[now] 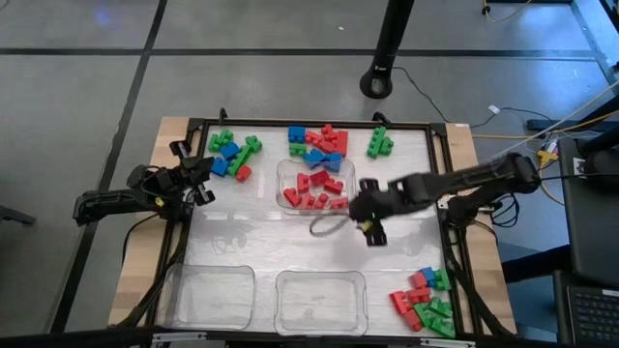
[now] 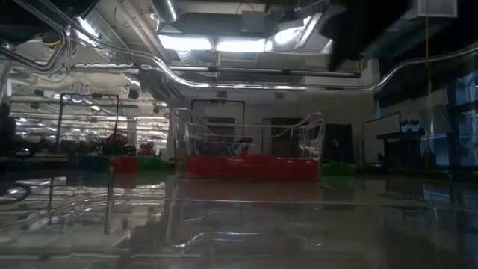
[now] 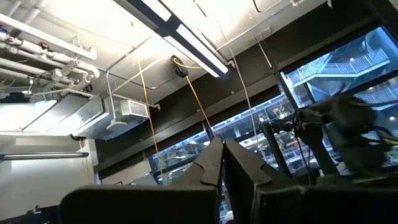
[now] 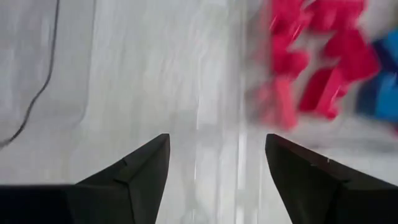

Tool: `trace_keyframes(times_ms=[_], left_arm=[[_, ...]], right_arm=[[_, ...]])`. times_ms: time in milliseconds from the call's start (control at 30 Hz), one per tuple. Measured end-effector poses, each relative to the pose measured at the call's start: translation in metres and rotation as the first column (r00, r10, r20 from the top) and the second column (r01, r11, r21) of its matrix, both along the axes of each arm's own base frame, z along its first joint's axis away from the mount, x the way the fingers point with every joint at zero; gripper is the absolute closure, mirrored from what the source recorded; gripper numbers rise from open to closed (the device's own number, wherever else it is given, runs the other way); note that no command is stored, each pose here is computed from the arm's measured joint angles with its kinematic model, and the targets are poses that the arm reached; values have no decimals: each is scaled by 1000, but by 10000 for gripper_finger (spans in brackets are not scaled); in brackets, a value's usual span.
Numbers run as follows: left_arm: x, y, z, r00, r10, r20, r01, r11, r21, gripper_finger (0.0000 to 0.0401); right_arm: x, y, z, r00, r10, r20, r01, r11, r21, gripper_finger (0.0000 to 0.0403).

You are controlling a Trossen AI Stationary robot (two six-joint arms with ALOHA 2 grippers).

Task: Sort blocks
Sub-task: Put the red game piece into the top right transparent bin

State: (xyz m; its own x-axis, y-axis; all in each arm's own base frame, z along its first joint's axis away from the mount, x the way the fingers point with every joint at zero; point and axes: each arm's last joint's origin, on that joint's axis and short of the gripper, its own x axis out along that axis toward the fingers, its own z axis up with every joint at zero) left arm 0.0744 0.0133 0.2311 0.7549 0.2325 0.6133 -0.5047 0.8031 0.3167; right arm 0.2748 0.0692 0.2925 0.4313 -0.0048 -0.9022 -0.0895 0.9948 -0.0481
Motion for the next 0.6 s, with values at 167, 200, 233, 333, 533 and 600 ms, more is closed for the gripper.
trace_keyframes(times_ms=[167,200,233,333,533,600], left_arm=[[0,0,0,1000,0,-1,0,1000,0,395],[0,0,0,1000,0,-1,0,1000,0,395],[0,0,0,1000,0,-1,0,1000,0,395],[0,0,0,1000,0,-1,0,1000,0,395],[0,0,0,1000,3,3,-3,1000,5,395],[-1,0,1,1000,4,8,-4,1000,7,395]], right_arm=[[-21,41,-3,997,-54,-54,54,999,1,137],[-25,49,-4,996,-68,-53,68,998,9,137],[-29,57,-4,995,-82,-54,83,996,25,137],[-42,78,-4,990,-122,-67,126,989,71,137],[-63,110,-6,970,-227,-92,239,958,161,137],[-67,120,-10,963,-247,-109,263,949,172,137]])
